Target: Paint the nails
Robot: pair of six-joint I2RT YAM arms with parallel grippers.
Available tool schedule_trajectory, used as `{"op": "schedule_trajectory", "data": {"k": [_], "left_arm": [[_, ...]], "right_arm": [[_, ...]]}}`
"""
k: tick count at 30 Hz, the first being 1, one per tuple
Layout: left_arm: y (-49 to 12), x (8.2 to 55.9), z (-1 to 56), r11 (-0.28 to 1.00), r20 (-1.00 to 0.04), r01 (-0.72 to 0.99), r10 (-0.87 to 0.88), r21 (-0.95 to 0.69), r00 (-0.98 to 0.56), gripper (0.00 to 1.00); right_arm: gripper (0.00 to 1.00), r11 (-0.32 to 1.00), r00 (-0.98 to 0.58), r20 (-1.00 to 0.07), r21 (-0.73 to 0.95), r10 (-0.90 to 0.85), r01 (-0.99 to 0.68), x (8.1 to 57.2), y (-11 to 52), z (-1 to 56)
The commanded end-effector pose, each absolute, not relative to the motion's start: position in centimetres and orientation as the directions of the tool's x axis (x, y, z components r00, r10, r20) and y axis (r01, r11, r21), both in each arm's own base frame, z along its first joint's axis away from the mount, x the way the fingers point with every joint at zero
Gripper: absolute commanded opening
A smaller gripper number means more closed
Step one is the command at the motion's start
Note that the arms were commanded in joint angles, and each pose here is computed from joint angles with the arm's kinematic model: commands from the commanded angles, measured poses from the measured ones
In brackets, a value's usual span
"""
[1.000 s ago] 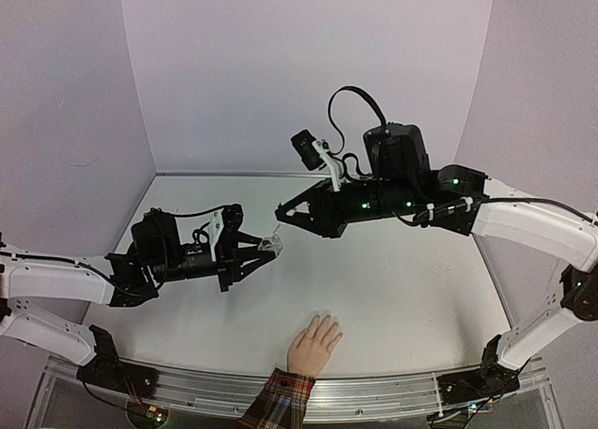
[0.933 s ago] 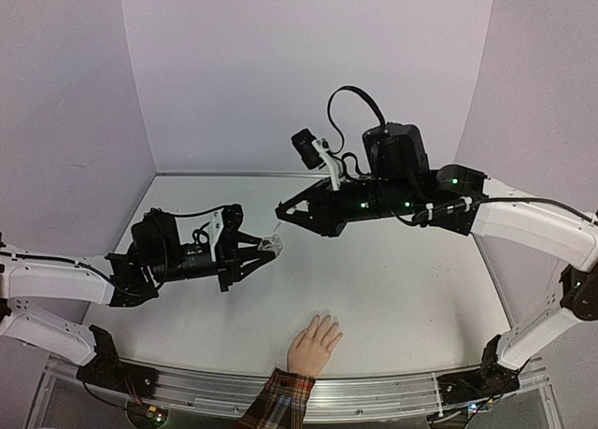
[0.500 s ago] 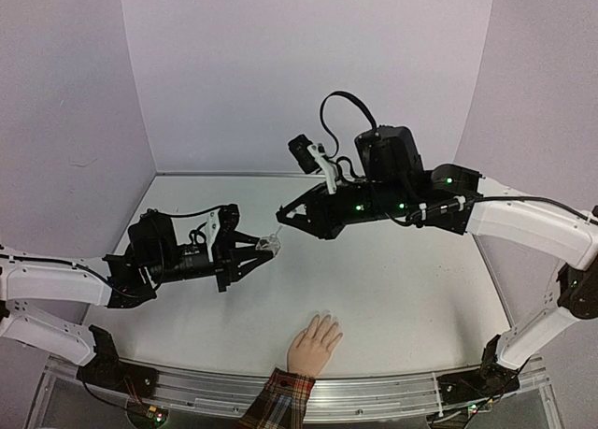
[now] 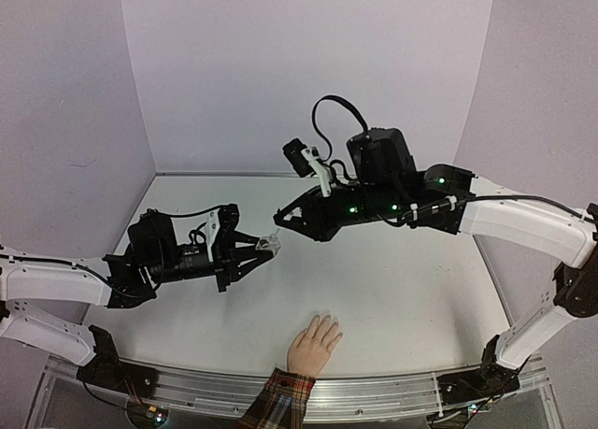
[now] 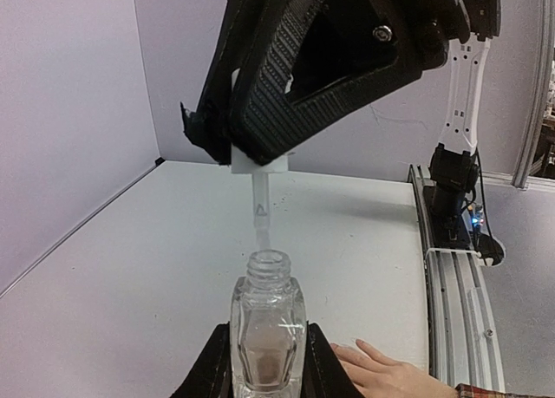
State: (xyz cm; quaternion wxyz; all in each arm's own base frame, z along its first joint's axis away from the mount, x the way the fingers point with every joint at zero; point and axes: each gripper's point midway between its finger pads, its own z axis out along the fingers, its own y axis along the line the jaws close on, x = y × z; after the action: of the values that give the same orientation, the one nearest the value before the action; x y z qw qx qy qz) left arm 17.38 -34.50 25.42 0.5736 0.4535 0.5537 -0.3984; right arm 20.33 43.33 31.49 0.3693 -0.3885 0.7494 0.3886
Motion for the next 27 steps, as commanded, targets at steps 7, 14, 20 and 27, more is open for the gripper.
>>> {"op": "schedule_trajectory", "data": {"k": [7, 14, 20, 27], "left_arm": [[-34.3, 17.2, 28.1, 0.284, -0.991, 0.952, -0.029, 0.114, 0.128, 0.00], [-34.2, 17.2, 28.4, 0.290, -0.991, 0.950, -0.031, 0.113, 0.127, 0.00], [-34.0, 17.1, 28.9, 0.293, -0.990, 0.949, -0.041, 0.116, 0.134, 0.00], [-34.1, 17.1, 29.2, 0.289, -0.991, 0.950, -0.036, 0.117, 0.133, 0.00]], "right_arm": [[0.00, 0.370, -0.401, -0.868, 0.284, -0.292, -0.885, 20.1, 44.5, 32.6], [0.00, 0.356, -0.408, -0.855, 0.290, -0.321, -0.888, 19.7, 44.9, 31.6], [0.00, 0.357, -0.419, -0.839, 0.294, -0.348, -0.886, 19.6, 45.2, 30.5], [0.00, 0.289, -0.410, -0.803, 0.307, -0.432, -0.907, 18.5, 46.1, 29.1]]}}
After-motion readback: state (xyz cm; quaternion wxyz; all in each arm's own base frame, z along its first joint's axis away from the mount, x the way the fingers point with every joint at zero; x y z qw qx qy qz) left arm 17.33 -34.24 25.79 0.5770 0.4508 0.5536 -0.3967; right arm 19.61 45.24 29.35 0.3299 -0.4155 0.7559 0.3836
